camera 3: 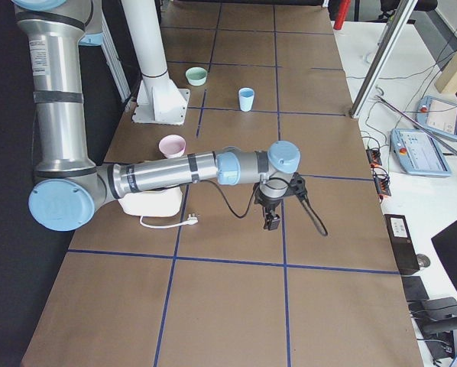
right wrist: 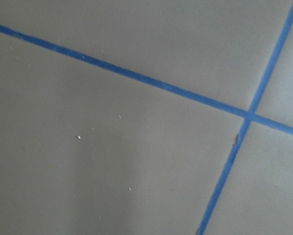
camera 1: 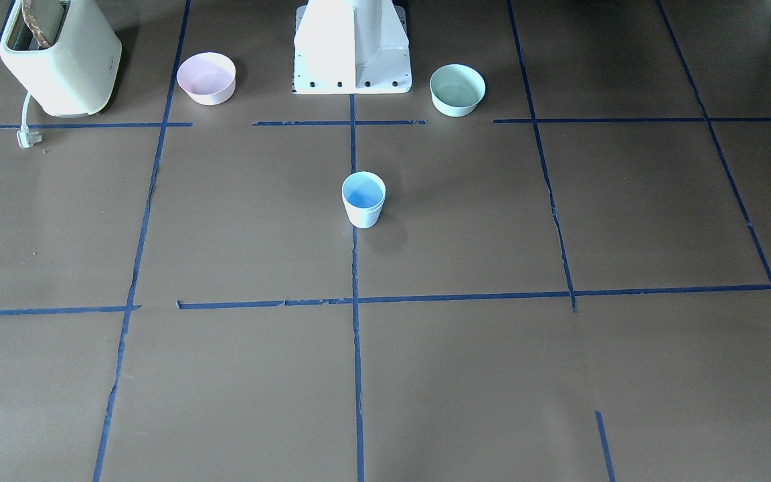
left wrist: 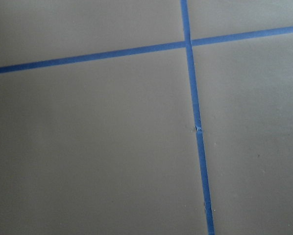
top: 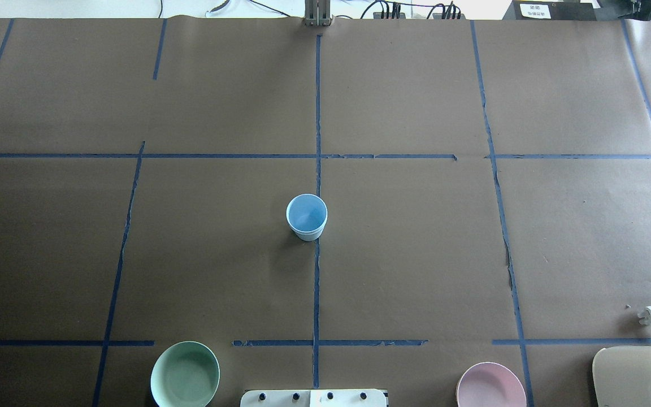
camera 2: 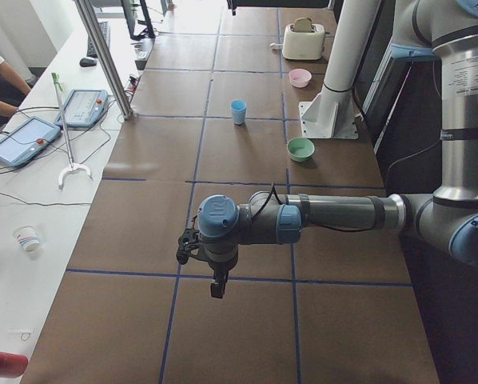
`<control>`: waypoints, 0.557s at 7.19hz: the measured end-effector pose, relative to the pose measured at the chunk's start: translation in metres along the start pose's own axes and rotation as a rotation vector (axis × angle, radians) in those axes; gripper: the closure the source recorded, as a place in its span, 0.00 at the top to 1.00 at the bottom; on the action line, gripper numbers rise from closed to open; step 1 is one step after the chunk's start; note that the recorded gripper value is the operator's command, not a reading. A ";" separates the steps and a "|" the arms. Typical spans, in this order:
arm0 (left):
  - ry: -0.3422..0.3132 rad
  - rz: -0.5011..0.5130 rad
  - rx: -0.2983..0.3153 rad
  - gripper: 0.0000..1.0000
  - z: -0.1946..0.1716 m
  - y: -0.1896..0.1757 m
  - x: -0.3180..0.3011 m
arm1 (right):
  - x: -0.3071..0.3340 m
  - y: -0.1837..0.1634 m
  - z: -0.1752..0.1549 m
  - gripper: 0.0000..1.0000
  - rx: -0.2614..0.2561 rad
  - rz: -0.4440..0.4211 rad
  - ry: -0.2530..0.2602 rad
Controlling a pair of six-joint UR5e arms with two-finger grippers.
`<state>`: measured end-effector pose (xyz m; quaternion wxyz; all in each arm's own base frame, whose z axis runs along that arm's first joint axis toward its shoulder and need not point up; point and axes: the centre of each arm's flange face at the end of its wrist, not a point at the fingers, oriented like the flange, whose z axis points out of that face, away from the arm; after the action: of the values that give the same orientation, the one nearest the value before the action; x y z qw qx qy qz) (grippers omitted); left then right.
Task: Stack blue cups with both arms
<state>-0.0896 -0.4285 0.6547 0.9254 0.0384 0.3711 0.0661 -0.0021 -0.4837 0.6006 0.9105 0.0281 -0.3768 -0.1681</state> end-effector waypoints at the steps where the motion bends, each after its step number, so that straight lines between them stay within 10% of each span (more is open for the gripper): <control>1: 0.000 0.001 -0.002 1.00 0.002 0.001 -0.001 | 0.022 0.036 0.004 1.00 -0.008 0.015 -0.006; 4: 0.002 -0.001 -0.014 1.00 0.007 0.011 -0.001 | 0.031 0.061 0.003 1.00 -0.003 0.036 -0.014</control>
<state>-0.0864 -0.4176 0.6617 0.9253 0.0314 0.3717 0.0681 0.0335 -0.4363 0.6346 0.9109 0.0185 -0.3831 -0.1523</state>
